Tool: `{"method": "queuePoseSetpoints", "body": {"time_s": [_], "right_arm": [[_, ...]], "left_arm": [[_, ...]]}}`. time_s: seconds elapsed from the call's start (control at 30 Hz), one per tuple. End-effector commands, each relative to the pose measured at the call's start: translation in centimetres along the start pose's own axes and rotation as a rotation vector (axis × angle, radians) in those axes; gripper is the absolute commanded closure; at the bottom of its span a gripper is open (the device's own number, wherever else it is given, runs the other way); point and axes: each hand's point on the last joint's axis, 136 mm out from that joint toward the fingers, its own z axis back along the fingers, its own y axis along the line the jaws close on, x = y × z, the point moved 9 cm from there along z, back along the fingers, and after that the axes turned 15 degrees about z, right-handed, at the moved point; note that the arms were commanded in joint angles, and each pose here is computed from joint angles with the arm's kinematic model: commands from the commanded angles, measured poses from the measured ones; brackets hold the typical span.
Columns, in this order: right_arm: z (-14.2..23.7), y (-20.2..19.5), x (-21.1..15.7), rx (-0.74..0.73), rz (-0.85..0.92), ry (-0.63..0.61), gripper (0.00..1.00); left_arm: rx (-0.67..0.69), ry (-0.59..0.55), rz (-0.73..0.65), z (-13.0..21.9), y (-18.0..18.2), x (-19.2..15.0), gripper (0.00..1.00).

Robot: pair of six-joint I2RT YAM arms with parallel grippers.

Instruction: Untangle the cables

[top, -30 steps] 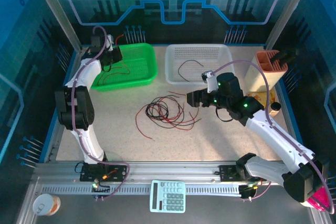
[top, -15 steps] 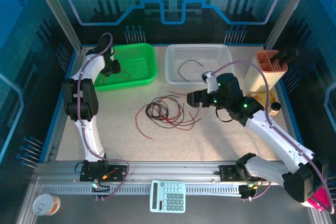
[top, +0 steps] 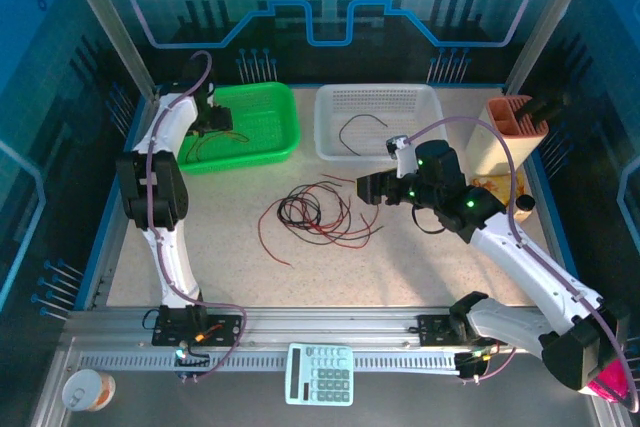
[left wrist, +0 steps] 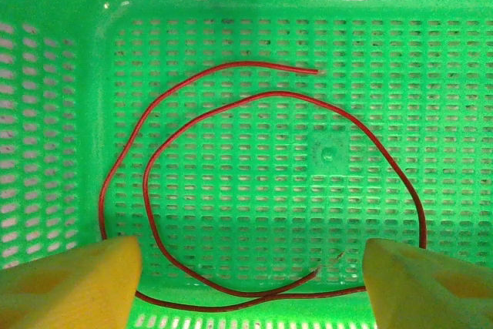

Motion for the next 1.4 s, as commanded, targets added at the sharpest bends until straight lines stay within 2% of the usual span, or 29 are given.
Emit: {"method": "queuePoseSetpoints", "body": {"time_s": [0.0,0.2,0.37,0.57,0.77,0.9,1.03,1.17,1.37], "right_arm": [[0.4,0.0,-0.1,0.016,-0.008,-0.015,0.20],[0.5,0.1,-0.1,0.019,-0.011,-0.016,0.20],[0.2,0.1,-0.1,0.024,-0.016,-0.013,0.20],[-0.2,0.1,-0.2,0.026,-0.017,-0.004,0.20],[-0.7,0.0,-0.3,0.027,-0.018,0.003,0.20],[-0.9,-0.1,-0.4,0.028,-0.020,0.008,0.20],[-1.2,-0.1,-0.5,0.031,-0.023,0.012,0.20],[-1.3,-0.1,-0.6,0.034,-0.024,0.016,0.21],[-1.4,-0.1,-0.6,0.030,-0.023,0.018,0.21]], "left_arm": [[-0.026,-0.079,0.003,3.9,0.0,1.7,0.20],[-0.194,-0.198,0.029,9.1,-1.2,4.4,0.12],[-0.365,-0.284,0.135,13.5,-1.4,6.6,0.08],[-0.573,-0.338,0.249,16.5,-1.5,7.5,0.05],[-0.713,-0.342,0.313,17.7,-2.2,7.4,0.04],[-0.723,-0.343,0.305,17.4,-2.4,6.6,0.04],[-0.669,-0.329,0.271,15.7,-2.6,4.9,0.05],[-0.622,-0.284,0.256,13.1,-2.3,3.3,0.11],[-0.422,-0.218,0.157,10.3,-1.7,0.9,0.19]]}}
